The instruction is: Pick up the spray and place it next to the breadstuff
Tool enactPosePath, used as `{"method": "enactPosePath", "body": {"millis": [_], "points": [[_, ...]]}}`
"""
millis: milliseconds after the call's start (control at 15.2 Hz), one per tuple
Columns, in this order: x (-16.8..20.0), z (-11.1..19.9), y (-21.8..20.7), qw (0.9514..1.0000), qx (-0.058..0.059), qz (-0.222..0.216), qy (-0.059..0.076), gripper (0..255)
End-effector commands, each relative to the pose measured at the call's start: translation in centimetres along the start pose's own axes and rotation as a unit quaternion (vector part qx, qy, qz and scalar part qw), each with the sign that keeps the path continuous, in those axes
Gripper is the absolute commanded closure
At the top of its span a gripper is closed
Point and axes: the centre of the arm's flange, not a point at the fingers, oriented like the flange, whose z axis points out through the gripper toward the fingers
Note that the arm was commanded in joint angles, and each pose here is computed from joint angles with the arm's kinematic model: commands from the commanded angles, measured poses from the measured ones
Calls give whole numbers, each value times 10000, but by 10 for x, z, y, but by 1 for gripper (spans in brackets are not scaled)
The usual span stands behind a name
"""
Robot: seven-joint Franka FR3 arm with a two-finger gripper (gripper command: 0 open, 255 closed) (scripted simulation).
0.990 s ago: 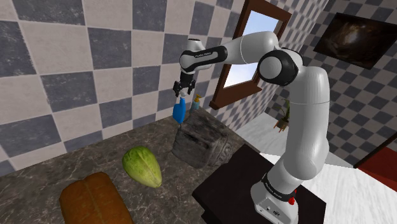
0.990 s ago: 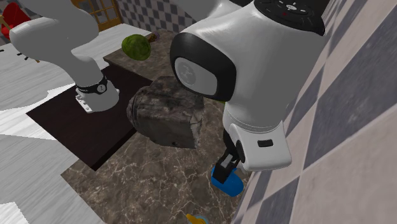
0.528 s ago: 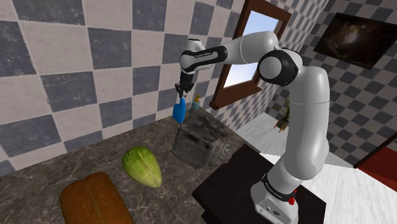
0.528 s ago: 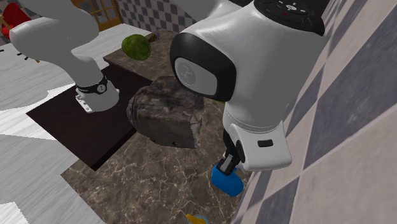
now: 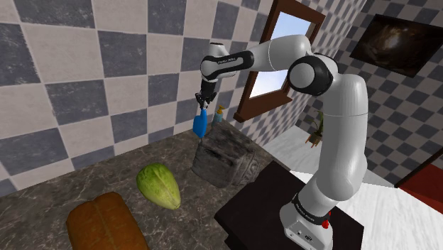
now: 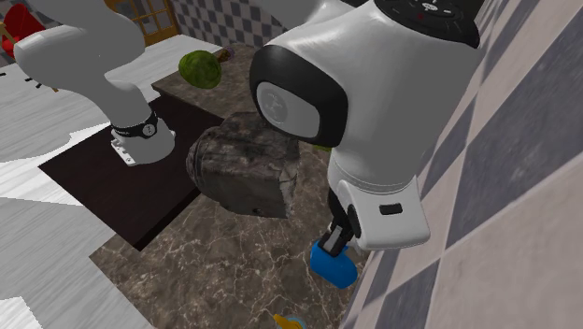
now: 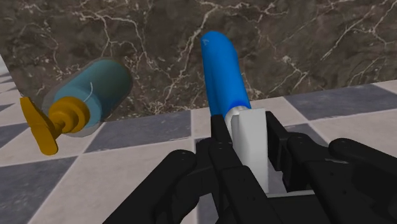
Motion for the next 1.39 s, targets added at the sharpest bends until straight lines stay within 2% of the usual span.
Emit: {"method": "enactPosePath", "body": {"millis": [0,1320], "points": [[0,-8,0,10000,0,0,-1,255],[1,-114,2,10000,0,0,-1,255]]}}
